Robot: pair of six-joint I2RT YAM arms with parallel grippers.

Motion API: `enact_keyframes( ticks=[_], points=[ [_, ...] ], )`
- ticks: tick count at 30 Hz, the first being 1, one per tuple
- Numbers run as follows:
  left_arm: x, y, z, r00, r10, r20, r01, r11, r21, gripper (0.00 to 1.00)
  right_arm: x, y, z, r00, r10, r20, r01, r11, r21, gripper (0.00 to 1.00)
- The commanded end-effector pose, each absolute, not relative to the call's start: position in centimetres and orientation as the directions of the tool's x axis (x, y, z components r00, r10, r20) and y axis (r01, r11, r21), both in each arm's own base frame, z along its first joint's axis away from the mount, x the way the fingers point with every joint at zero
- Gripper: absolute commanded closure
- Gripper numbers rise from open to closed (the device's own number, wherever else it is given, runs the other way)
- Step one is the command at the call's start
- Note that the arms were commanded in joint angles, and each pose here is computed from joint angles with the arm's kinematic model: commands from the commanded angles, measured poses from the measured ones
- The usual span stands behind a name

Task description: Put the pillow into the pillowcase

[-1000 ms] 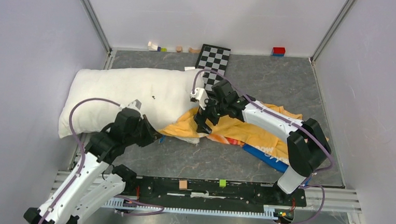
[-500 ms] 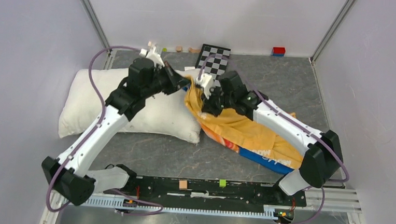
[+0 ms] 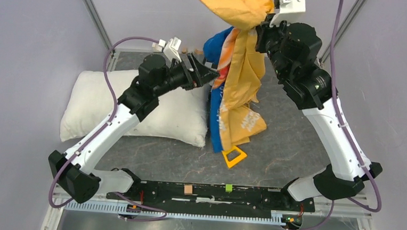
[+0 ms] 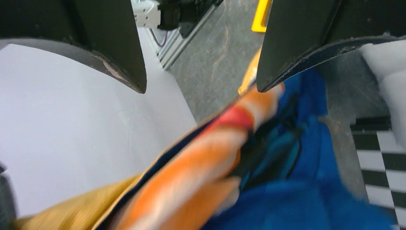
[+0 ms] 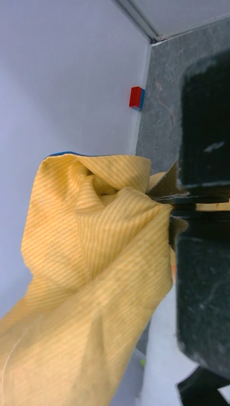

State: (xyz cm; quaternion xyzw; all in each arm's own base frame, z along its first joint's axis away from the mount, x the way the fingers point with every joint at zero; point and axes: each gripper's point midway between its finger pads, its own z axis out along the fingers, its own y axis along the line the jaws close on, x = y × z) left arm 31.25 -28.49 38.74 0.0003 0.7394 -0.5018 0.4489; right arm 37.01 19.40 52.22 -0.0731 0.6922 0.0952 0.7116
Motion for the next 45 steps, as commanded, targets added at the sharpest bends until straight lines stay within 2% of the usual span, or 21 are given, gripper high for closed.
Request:
enact_keyframes(
  ticks=[1, 7, 9, 12, 13, 24, 30, 38, 42, 44, 45],
  points=[
    [29.2, -28.4, 36.0, -0.572, -0.405, -0.713, 0.478, 0.542, -0.691, 0.10, 36.1, 15.7, 54.8, 0.127, 0.161, -0.979, -0.076, 0.985, 0.152, 1.00],
    [29.3, -29.2, 27.0, -0.598, -0.288, -0.748, 0.403, 0.699, -0.591, 0.20, 34.3, 14.3, 58.2, 0.207, 0.217, -0.954, -0.094, 0.975, 0.201, 1.00],
    [29.9, -29.5, 24.6, -0.606, -0.247, -0.756, 0.384, 0.742, -0.550, 0.27, 33.7, 13.8, 58.9, 0.223, 0.228, -0.948, -0.093, 0.973, 0.212, 1.00],
    [29.6, -30.7, 22.4, -0.630, -0.191, -0.752, 0.392, 0.758, -0.521, 0.42, 32.8, 12.8, 59.8, 0.247, 0.233, -0.941, -0.082, 0.972, 0.219, 1.00],
    [29.2, -31.2, 21.9, -0.636, -0.177, -0.751, 0.403, 0.754, -0.519, 0.44, 32.5, 12.4, 60.1, 0.254, 0.232, -0.939, -0.075, 0.973, 0.220, 1.00],
    [27.1, -35.4, 18.8, -0.641, -0.119, -0.758, 0.478, 0.712, -0.515, 0.48, 30.8, 10.4, 61.8, 0.298, 0.225, -0.928, -0.048, 0.974, 0.221, 1.00],
    [27.2, -37.7, 18.8, -0.607, -0.096, -0.789, 0.534, 0.686, -0.494, 0.37, 30.9, 10.4, 61.7, 0.294, 0.217, -0.931, -0.043, 0.976, 0.214, 1.00],
    [28.4, -39.8, 18.0, -0.593, -0.089, -0.801, 0.533, 0.703, -0.472, 0.38, 30.8, 10.3, 61.6, 0.290, 0.206, -0.935, -0.033, 0.978, 0.205, 1.00],
    [30.4, -40.2, 17.3, -0.563, -0.083, -0.822, 0.506, 0.752, -0.423, 0.43, 30.8, 10.2, 61.5, 0.284, 0.206, -0.936, -0.031, 0.978, 0.206, 1.00],
    [31.2, -40.6, 17.6, -0.545, -0.083, -0.834, 0.507, 0.760, -0.407, 0.52, 30.8, 9.9, 61.2, 0.281, 0.196, -0.939, -0.011, 0.979, 0.201, 1.00],
    [31.3, -40.7, 17.9, -0.537, -0.078, -0.840, 0.514, 0.759, -0.399, 0.61, 30.9, 9.6, 61.1, 0.281, 0.189, -0.941, 0.007, 0.980, 0.199, 1.00]
  ],
)
